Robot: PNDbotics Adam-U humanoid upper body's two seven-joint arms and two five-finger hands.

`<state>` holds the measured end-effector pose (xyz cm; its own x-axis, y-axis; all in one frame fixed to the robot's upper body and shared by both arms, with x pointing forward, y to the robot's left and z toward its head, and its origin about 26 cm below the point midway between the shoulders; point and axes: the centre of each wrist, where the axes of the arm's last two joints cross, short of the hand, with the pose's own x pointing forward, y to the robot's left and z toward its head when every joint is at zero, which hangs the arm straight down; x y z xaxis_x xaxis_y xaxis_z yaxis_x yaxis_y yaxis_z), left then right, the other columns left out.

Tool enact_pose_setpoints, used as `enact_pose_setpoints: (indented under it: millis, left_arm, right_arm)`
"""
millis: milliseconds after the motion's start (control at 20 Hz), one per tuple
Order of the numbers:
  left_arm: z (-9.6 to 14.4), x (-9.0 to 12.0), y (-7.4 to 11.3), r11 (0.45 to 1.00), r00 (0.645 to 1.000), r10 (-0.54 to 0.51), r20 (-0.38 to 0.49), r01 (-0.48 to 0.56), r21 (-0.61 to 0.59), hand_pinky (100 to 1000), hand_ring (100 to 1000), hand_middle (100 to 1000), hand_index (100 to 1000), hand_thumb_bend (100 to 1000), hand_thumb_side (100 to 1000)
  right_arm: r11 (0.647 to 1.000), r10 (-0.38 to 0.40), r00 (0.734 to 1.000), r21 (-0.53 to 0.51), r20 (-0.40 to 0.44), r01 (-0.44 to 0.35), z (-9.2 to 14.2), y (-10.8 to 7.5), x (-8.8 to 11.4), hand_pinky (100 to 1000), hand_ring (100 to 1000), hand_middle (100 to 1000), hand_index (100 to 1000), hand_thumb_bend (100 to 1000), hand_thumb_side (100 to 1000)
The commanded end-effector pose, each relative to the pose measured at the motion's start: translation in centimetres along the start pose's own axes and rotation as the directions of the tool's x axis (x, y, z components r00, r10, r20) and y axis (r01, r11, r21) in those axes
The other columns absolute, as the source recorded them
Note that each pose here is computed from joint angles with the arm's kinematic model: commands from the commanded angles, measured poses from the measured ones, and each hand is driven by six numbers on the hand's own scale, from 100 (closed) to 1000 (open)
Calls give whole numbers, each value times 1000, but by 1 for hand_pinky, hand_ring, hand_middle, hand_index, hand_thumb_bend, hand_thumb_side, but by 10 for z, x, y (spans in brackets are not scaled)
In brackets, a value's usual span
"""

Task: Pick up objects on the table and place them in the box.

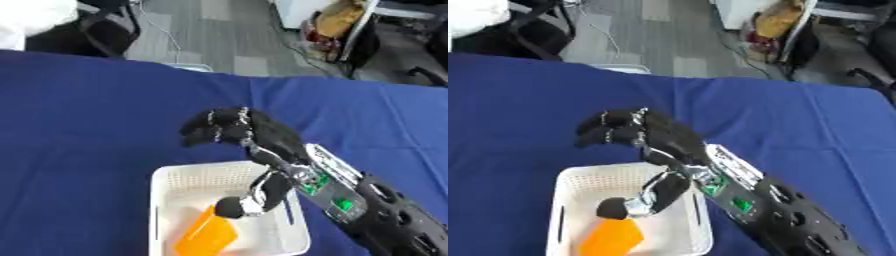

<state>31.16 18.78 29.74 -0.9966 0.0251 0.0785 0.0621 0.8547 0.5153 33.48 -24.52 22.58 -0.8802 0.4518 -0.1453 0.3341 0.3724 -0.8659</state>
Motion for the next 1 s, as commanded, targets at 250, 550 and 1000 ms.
enact_pose_setpoints:
  millis: [250,550,1000]
  left_arm:
    - [-1,4,6,1000,1000,-27,8,27,-12,900,803,879,858,168,928]
    - [18,2,16,996,994,-87,-65,85,-33,900,803,878,851,164,929]
    - [61,2,25,976,957,-196,-213,169,-139,901,802,876,834,147,937]
  right_arm:
    - [998,20,999,-54,-42,-22,13,-19,1,357,543,708,757,471,1000]
    - [1000,-17,995,-13,-103,15,67,-13,24,282,495,605,662,372,1000]
    - [985,-44,909,133,-416,108,124,7,36,345,513,642,701,148,1000]
